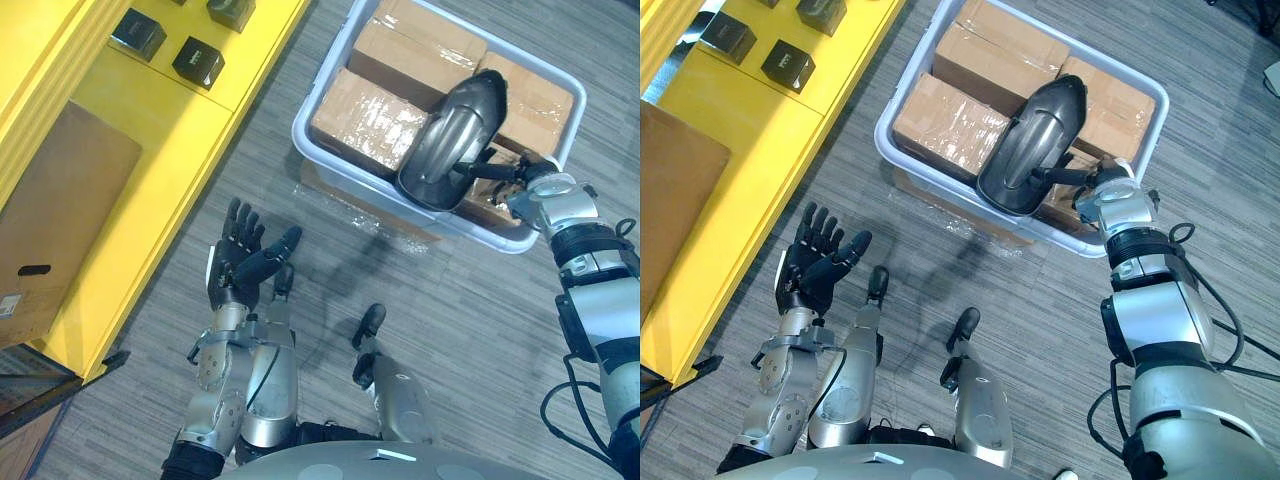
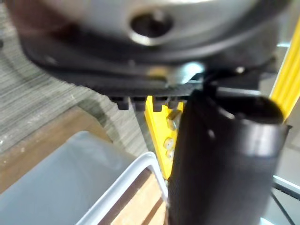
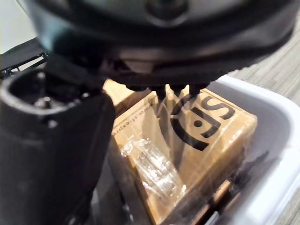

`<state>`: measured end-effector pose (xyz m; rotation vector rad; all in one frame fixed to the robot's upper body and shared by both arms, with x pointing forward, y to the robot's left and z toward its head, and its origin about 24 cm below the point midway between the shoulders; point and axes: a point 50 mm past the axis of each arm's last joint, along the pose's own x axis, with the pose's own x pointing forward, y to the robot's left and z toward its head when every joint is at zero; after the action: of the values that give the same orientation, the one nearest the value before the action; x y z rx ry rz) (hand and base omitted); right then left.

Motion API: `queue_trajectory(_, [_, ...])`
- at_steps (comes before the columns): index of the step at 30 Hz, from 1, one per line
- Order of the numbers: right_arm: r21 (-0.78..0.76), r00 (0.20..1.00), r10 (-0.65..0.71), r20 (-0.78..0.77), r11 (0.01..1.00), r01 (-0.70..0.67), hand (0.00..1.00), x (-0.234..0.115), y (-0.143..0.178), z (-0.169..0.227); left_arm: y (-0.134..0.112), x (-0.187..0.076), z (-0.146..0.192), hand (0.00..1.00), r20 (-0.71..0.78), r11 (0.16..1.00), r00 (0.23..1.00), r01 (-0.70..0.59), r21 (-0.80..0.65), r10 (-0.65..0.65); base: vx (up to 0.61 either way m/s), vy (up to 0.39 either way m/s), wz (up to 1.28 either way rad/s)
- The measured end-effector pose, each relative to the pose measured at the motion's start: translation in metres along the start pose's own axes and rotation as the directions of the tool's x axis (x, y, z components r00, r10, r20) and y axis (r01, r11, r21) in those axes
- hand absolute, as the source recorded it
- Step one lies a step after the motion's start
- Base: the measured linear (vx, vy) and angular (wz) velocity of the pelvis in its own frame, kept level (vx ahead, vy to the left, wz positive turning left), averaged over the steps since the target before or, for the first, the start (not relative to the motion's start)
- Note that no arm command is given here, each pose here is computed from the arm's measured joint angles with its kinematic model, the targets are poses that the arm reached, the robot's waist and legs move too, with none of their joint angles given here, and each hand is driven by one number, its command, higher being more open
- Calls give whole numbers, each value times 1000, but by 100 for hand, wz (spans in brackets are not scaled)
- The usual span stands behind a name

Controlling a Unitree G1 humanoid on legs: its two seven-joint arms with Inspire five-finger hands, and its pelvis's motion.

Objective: Walk over and take three plastic housings, then place them on the shelf

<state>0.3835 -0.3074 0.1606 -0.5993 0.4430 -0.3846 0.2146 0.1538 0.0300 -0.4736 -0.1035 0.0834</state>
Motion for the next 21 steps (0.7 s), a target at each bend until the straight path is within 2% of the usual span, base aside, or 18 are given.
queue_trajectory(6, [-16,997,-41,63,999,42,100,-4,-14,25,-8,-1,-10,100,-34,1000,999,10,-24,-10,-5,-21,9])
queue_trajectory(7, [-22,997,-41,65,999,43,0,-4,-14,26,-8,-1,-12,100,-39,1000,999,12,-25,-13,8,-18,5])
queue_trajectory(13, [-37,995,-83,58,996,85,0,-3,-16,23,-13,0,-13,100,-38,999,999,17,-43,-19,0,0,0])
queue_trajectory(21, [-159,975,-215,48,963,220,0,-3,-41,13,-21,3,-16,100,-49,998,998,26,-53,-29,2,-21,3])
